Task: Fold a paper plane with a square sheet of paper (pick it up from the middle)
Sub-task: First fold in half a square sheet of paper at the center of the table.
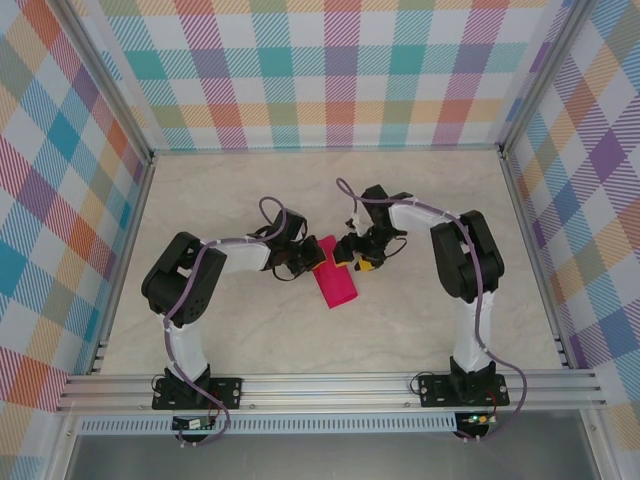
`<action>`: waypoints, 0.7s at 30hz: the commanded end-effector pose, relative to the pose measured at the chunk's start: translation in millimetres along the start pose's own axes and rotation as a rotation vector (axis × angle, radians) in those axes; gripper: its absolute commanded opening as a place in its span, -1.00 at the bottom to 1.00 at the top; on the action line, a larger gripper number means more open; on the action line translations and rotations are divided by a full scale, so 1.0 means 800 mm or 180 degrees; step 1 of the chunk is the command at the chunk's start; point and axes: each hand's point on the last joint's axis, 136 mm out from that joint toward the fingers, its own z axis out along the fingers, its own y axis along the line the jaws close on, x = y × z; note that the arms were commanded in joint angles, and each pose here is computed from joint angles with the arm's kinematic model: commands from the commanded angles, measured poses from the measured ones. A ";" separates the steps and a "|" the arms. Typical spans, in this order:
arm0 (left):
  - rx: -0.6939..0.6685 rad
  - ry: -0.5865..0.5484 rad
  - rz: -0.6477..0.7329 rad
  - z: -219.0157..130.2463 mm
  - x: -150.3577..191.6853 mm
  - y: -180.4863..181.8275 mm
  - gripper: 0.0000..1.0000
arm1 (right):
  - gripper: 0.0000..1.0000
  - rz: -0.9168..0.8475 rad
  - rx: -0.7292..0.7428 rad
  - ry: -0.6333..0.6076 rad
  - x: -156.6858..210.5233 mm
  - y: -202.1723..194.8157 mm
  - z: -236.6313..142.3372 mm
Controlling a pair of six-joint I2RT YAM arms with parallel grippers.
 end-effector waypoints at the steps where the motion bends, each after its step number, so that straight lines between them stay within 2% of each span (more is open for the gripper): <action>1: 0.0104 -0.0043 0.0082 -0.008 0.002 -0.017 -1.00 | 0.38 -0.0113 0.0101 0.0079 0.001 0.001 0.005; 8: 0.0143 -0.0037 0.0086 -0.011 0.004 -0.020 -0.87 | 0.23 -0.0131 0.0405 0.0176 0.006 -0.014 0.024; 13: -0.0141 -0.0283 0.0126 -0.043 -0.010 -0.011 -0.37 | 0.12 -0.0090 0.0770 0.0232 0.013 -0.040 0.034; 15: -0.0233 -0.0417 0.0100 -0.060 -0.017 -0.004 -0.25 | 0.12 -0.0089 0.0903 0.0242 0.014 -0.050 0.036; 18: -0.0327 -0.0537 0.0104 -0.076 -0.022 0.001 -0.22 | 0.10 -0.0091 0.1030 0.0273 0.015 -0.061 0.039; 21: -0.0247 -0.0496 0.0119 -0.076 -0.019 -0.005 -0.27 | 0.10 -0.0121 0.1052 0.0281 0.015 -0.063 0.040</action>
